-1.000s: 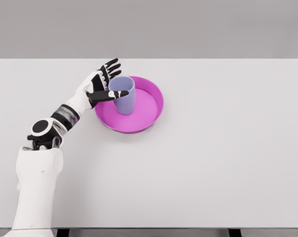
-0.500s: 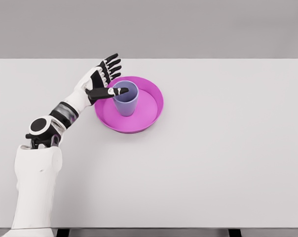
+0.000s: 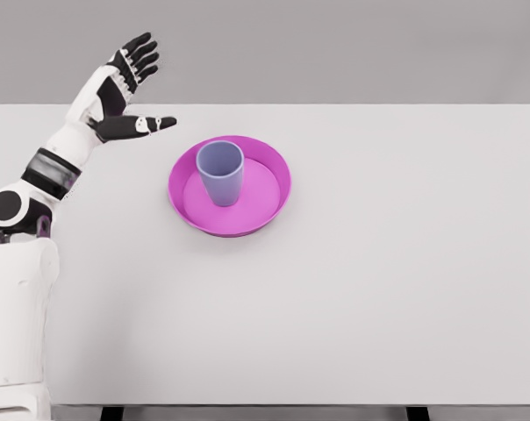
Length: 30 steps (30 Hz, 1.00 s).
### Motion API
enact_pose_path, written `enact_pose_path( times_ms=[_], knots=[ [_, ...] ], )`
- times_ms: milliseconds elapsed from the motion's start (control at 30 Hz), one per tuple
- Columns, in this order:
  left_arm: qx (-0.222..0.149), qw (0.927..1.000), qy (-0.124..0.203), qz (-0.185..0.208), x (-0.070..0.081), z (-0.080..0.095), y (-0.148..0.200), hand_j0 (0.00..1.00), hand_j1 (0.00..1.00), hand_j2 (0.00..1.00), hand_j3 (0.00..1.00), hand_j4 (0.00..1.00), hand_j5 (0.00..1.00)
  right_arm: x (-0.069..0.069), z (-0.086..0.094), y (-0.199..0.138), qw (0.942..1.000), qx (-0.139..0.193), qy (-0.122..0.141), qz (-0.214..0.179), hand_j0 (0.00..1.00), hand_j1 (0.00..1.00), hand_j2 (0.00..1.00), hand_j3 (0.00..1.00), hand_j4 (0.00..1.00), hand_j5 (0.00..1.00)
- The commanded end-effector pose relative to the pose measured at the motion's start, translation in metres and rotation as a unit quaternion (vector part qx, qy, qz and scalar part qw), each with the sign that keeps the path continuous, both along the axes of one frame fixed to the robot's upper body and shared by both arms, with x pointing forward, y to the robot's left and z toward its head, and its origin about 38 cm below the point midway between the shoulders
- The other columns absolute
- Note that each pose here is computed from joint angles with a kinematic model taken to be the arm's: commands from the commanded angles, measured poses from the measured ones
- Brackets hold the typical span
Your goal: Flip the cup with left arm and place it on the plate
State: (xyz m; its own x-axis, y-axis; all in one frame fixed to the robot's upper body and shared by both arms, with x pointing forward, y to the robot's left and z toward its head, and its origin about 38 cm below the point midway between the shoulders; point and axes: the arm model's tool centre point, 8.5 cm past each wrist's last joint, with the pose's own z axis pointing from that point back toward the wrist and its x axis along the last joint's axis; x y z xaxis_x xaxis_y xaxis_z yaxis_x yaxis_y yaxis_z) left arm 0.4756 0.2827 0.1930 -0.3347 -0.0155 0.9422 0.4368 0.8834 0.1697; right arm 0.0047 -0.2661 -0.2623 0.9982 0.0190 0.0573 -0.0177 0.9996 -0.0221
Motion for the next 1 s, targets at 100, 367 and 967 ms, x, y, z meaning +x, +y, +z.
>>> enact_pose_path(
  times_ms=[100,367,967],
  knots=[
    [0.018,0.9930,-0.114,0.024,-0.023,0.022,0.070,1.00,1.00,1.00,1.00,1.00,1.00,0.000,0.000,0.000,1.0000,0.000,0.000,0.000,1.00,1.00,1.00,1.00,1.00,1.00],
    [0.103,0.9810,-0.163,-0.024,-0.050,-0.009,0.038,1.00,1.00,1.00,1.00,1.00,1.00,0.000,0.000,0.000,1.0000,0.000,-0.001,0.000,1.00,1.00,1.00,1.00,1.00,1.00],
    [0.277,0.9595,-0.047,-0.019,-0.050,-0.048,0.114,1.00,1.00,1.00,1.00,1.00,1.00,0.000,0.000,0.000,1.0000,0.000,0.000,0.000,1.00,1.00,1.00,1.00,1.00,1.00]
  ],
)
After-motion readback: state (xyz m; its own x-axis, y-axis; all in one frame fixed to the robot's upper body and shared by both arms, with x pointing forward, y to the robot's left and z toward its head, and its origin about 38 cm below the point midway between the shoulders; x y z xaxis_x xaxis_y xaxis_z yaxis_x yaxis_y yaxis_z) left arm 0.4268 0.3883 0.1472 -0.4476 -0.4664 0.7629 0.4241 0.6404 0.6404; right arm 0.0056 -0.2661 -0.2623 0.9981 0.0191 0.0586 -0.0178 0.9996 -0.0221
